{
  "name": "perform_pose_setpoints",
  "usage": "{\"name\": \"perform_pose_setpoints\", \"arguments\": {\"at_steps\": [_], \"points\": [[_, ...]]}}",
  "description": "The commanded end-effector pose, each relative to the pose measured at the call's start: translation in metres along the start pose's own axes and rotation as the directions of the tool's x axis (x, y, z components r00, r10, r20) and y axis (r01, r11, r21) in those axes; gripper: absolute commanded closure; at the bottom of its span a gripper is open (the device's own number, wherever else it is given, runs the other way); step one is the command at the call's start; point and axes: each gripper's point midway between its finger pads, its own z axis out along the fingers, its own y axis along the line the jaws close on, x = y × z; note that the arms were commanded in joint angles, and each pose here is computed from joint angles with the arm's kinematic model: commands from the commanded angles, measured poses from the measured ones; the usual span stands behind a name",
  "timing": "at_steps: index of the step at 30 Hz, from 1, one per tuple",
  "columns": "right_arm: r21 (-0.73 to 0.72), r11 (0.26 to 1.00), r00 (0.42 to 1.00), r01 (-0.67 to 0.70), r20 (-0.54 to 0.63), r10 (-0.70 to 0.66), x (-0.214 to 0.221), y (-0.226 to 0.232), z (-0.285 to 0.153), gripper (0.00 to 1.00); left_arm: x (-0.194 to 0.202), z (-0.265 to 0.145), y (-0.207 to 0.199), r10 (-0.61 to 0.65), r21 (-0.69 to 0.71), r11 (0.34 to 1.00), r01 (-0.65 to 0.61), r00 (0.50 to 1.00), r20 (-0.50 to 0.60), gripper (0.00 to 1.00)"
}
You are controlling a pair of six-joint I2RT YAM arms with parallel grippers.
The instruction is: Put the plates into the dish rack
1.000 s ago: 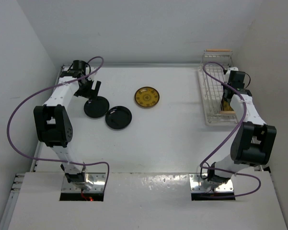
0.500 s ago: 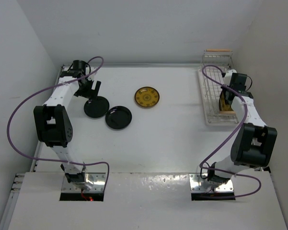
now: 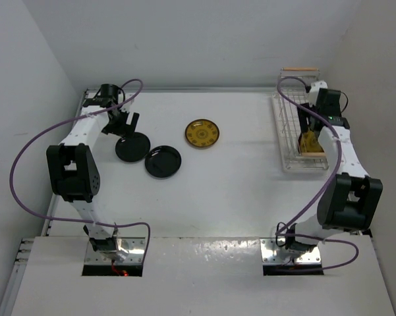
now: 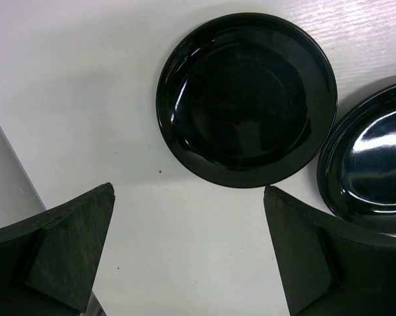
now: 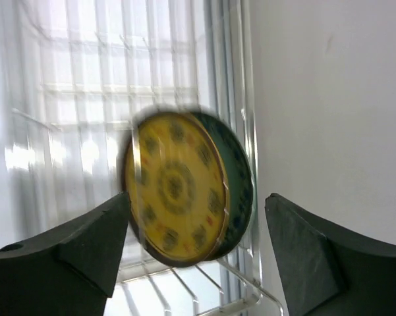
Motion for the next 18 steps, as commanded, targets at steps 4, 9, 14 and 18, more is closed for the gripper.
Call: {"name": "perform_pose_setpoints", "arguments": {"at_steps": [4,9,14,18], "points": [[0.043,0.992,0.946,-0.117,0.309,0.099,-0.115,0.036,-0.063,0.14,-0.004,0.004,0.003,-0.017,0.001,1.000,0.017,1.000,0.009,0.00],[-0.369,0.876,0.903,-0.311,0.174,0.394,-0.120,0.149,-0.041,0.20,-0.002,0.007,0.004,-0.017,-0.005,1.000,0.017,1.000,-0.002,0.00],[-0.559,0.733,0.900,-0.388,-0.061,0.431,-0.121,0.263,-0.021,0.24,0.000,0.007,0.009,-0.025,-0.019,1.000,0.025,1.000,-0.005,0.00],[-0.588,0.622,0.849,-0.517,-0.255,0.463,-0.104,0.342,0.020,0.26,0.003,0.010,0.014,-0.032,-0.030,0.999,0.032,0.999,-0.018,0.00]]}}
